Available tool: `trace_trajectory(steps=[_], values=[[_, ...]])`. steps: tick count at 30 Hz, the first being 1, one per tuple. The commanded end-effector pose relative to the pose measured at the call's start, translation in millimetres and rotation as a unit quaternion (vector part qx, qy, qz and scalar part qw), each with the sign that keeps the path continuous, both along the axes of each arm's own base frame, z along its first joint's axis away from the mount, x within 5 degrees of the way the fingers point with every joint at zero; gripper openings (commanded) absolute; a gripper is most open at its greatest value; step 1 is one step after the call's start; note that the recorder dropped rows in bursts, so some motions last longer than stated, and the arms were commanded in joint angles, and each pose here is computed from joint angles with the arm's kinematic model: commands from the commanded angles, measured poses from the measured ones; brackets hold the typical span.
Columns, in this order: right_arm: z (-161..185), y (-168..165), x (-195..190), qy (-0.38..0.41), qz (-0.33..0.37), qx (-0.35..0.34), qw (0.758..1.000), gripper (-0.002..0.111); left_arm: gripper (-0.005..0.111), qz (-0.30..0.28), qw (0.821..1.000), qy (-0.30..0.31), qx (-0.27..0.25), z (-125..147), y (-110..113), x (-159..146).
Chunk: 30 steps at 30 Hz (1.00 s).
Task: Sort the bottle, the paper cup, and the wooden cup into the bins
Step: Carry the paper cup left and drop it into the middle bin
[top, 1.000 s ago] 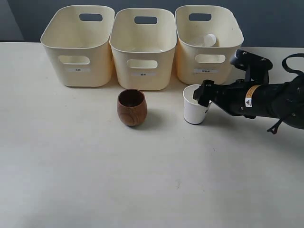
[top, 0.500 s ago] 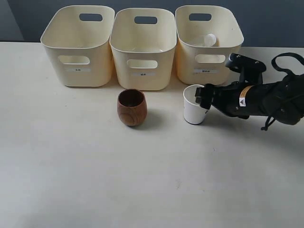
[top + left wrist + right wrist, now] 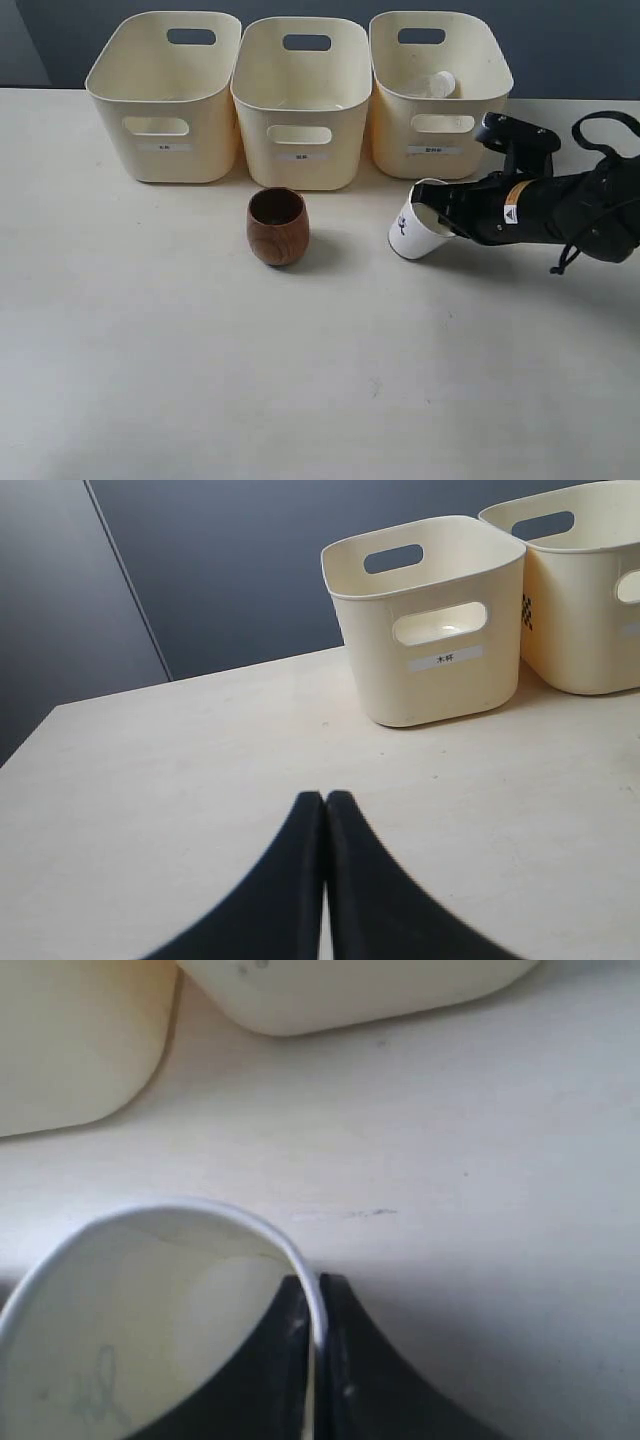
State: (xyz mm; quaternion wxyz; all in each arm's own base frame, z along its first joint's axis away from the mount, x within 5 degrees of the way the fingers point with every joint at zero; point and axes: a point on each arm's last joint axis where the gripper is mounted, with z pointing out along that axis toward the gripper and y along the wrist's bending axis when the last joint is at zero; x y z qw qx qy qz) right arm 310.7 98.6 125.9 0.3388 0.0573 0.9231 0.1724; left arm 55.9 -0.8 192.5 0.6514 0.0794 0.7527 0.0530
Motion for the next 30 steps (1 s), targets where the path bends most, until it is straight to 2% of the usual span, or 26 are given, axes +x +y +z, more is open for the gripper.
trace_trajectory(steps=[1,6,10,13,17,23,30], values=[[27,2,-3,-0.036,0.004,0.009,0.999,0.000,0.000,-0.002,1.000,-0.004,-0.001,0,0,0],[68,22,-14,-0.105,0.038,0.046,0.993,0.000,0.000,-0.002,1.000,-0.004,-0.001,0,0,0],[102,42,-25,-0.177,0.080,0.092,0.977,0.000,0.000,-0.002,1.000,-0.004,-0.001,0,0,0],[120,50,-19,-0.189,0.082,0.087,0.975,0.000,0.000,-0.002,1.000,-0.004,-0.001,0,0,0],[134,60,-4,-0.186,0.075,0.073,0.977,0.000,0.000,-0.002,1.000,-0.004,-0.001,0,0,0],[155,73,15,-0.218,0.079,0.086,0.969,0.000,0.000,-0.002,1.000,-0.004,-0.001,0,0,0],[153,88,46,-0.224,0.075,0.094,0.967,0.000,0.000,-0.002,1.000,-0.004,-0.001,0,0,0]])
